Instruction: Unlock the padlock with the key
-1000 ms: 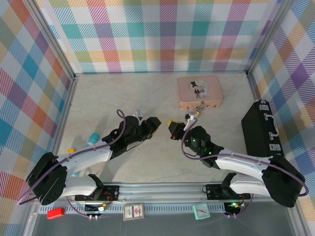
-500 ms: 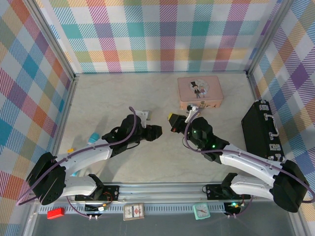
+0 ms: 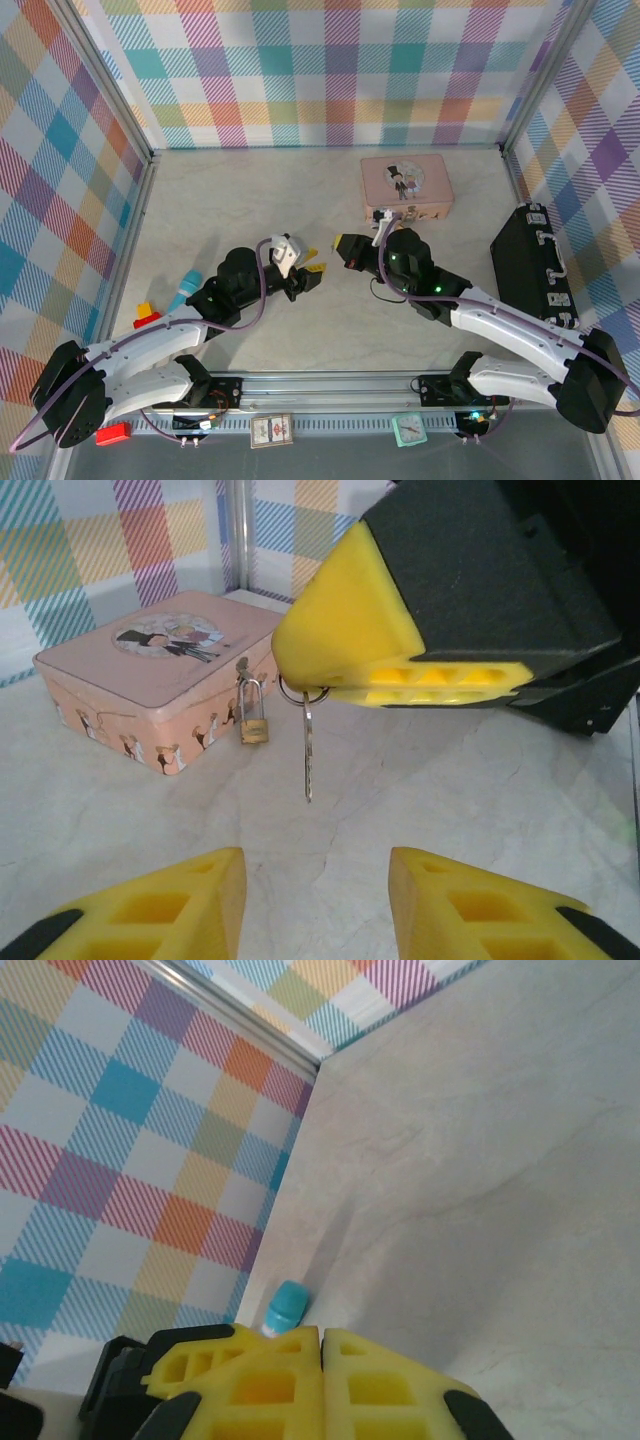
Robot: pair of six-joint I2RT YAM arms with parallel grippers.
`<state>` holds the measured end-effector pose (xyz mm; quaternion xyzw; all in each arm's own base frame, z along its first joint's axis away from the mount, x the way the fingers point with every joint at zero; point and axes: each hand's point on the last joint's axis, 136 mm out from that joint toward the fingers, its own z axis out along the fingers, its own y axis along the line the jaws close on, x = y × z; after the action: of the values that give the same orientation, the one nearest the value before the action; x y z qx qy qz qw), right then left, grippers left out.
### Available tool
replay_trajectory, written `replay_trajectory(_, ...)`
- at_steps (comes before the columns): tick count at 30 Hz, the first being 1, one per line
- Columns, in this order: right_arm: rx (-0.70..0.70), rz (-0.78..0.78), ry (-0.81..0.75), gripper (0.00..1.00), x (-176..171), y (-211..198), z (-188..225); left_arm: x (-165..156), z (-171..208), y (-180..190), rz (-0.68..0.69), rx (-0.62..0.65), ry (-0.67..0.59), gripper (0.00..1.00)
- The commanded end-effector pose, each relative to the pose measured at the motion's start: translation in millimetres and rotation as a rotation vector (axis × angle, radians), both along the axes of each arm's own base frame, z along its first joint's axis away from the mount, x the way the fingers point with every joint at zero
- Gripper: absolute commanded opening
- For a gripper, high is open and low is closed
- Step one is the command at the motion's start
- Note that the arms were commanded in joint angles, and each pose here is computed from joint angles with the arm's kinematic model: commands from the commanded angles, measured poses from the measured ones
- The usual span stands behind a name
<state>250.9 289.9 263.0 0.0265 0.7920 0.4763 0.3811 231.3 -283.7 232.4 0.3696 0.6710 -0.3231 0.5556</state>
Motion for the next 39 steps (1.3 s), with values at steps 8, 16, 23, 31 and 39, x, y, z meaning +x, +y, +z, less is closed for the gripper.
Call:
replay_trajectory(8,0.113,0.095,0.065,0.0,-13.6,16.0,22.0,-1.8,15.6,-4.7,-0.089,-0.008,-0.133,0.26)
replay_trajectory(16,0.13,0.112,0.088,0.0,-15.0,20.7,20.0,-1.9,17.4,-4.0,-0.089,-0.025,-0.136,0.24)
replay_trajectory(23,0.132,0.106,0.083,0.0,-14.7,19.6,21.1,2.4,19.6,0.3,-0.061,-0.028,-0.134,0.17)
replay_trajectory(31,0.136,0.1,0.086,0.0,-14.3,19.0,20.9,4.1,18.6,3.2,-0.052,-0.023,-0.128,0.13)
replay_trajectory(39,0.118,0.082,0.102,0.0,-12.4,16.9,13.2,9.6,14.9,4.6,-0.035,0.002,-0.116,0.05)
